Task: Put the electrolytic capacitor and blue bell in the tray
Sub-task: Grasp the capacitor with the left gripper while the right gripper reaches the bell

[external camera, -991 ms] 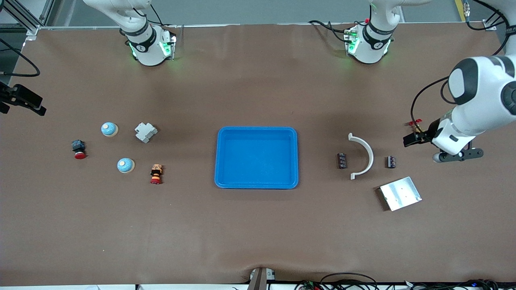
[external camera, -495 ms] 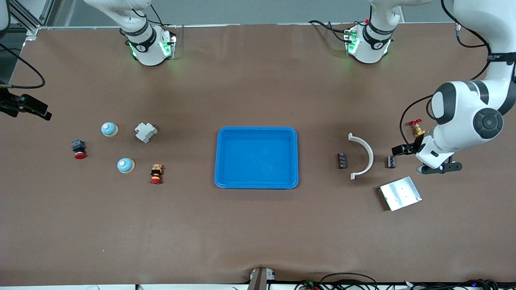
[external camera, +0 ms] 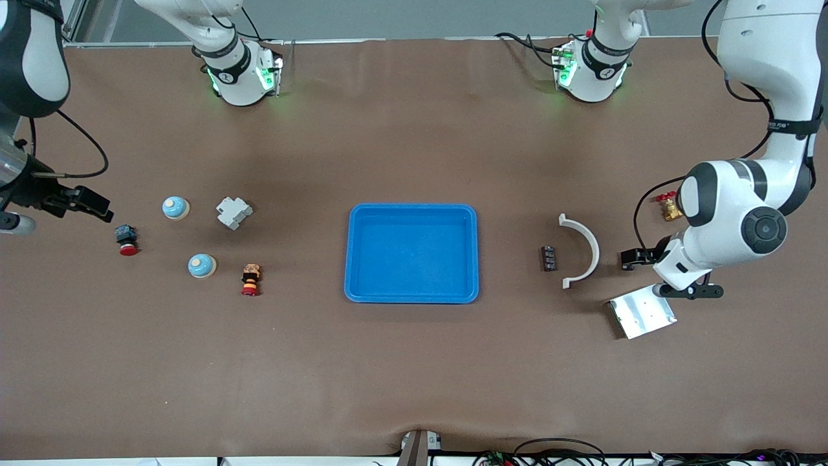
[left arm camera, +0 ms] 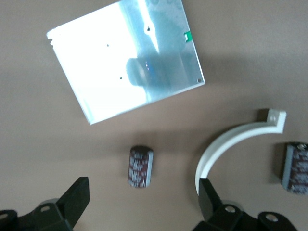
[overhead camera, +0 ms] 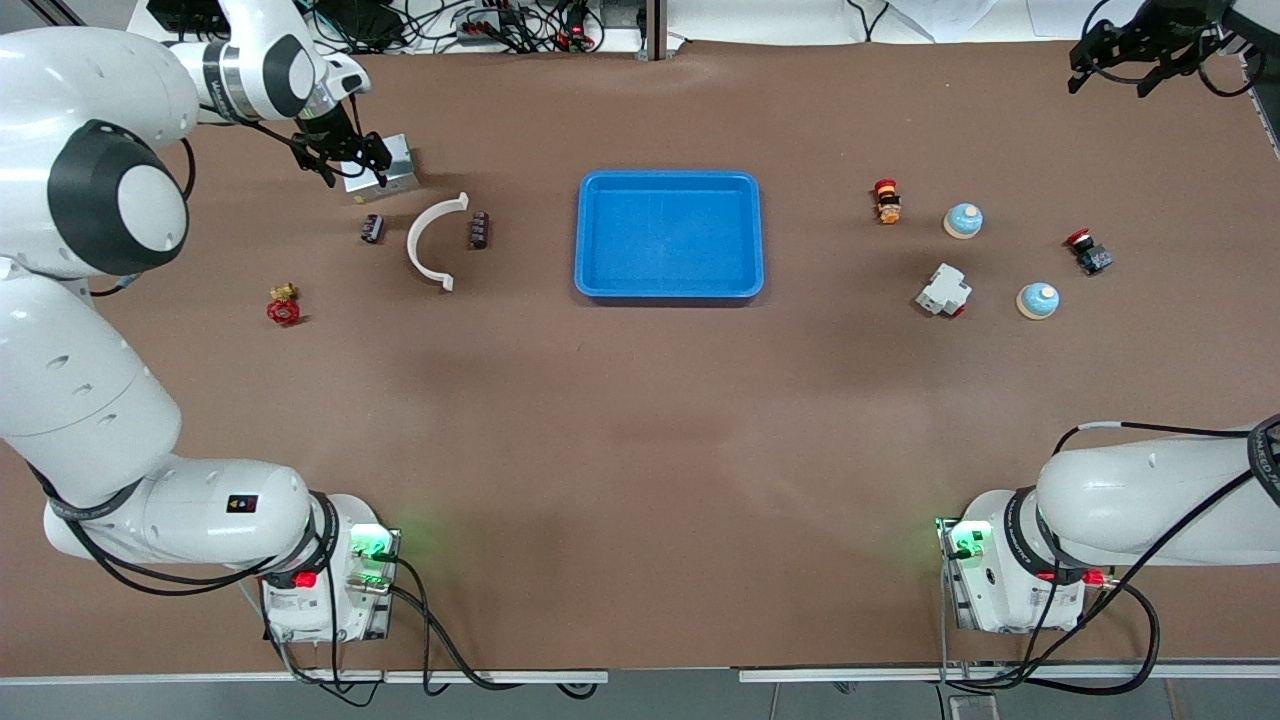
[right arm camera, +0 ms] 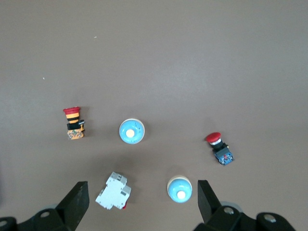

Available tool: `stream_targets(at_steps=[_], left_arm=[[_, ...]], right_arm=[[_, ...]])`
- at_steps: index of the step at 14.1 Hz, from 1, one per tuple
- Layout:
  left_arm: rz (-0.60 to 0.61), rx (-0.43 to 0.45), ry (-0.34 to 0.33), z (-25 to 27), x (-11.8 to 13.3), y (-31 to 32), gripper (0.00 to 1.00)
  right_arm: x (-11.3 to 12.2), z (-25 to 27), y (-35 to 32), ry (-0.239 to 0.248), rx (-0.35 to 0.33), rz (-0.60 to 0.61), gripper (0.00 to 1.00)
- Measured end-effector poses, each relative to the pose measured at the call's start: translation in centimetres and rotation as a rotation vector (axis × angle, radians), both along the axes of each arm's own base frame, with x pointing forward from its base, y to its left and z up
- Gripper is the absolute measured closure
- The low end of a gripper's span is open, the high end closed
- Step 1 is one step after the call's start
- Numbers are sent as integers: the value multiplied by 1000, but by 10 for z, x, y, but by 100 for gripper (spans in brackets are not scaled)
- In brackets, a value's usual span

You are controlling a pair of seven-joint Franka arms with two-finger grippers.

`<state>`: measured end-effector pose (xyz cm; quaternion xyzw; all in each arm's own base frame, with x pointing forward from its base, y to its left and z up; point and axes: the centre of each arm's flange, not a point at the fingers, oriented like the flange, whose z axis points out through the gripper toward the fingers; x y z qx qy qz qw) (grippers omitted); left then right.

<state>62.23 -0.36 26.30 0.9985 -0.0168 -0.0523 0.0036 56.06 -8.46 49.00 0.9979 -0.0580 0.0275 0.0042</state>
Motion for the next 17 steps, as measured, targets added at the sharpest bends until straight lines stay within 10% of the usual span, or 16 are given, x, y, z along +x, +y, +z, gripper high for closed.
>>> stream_targets(at_steps=[17], left_arm=[[-18, 1, -12, -67, -1, -10, 0]], right_arm=[[47, -123, 37, 42, 9, -55, 0]])
